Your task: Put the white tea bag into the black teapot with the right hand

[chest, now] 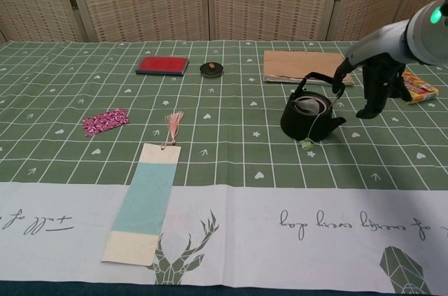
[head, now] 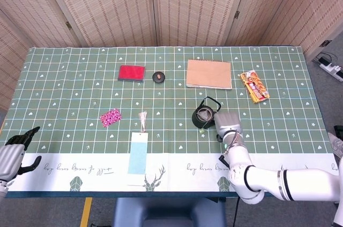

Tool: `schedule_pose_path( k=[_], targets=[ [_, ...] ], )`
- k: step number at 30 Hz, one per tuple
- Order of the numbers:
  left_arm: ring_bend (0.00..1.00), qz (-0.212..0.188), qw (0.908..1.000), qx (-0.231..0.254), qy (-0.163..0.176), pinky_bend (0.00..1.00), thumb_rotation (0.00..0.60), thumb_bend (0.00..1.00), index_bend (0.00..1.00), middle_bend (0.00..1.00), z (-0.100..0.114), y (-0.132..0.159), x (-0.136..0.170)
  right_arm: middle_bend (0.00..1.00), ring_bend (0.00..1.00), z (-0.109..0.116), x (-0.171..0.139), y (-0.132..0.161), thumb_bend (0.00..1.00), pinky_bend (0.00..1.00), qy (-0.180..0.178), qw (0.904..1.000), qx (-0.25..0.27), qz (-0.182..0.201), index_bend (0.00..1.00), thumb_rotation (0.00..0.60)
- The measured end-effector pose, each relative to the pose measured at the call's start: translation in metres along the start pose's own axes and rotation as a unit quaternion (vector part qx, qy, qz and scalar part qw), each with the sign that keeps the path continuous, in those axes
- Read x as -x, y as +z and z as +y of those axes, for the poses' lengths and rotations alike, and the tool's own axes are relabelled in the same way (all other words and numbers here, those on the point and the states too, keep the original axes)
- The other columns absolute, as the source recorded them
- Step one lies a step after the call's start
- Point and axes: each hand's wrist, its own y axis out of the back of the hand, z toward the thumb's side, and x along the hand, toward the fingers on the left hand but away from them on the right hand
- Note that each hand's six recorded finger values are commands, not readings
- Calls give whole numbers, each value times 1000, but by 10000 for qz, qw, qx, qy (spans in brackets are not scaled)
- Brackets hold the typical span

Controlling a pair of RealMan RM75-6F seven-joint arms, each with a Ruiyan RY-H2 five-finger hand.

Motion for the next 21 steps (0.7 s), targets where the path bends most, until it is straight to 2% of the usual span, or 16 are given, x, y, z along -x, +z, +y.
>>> schedule_pose_path(
  k=[8,21],
  targets=[
    [185,1,10000,72,11,162,600,379,4,106,2,-2,0,917,751,3,16,5,423,599,-26,10000,-66,-28,157,600],
    [186,110,9999,98,45,162,600,378,4,106,5,-7,0,906,734,-8,46,28,422,599,101,9997,-160,125,157,600]
  ],
)
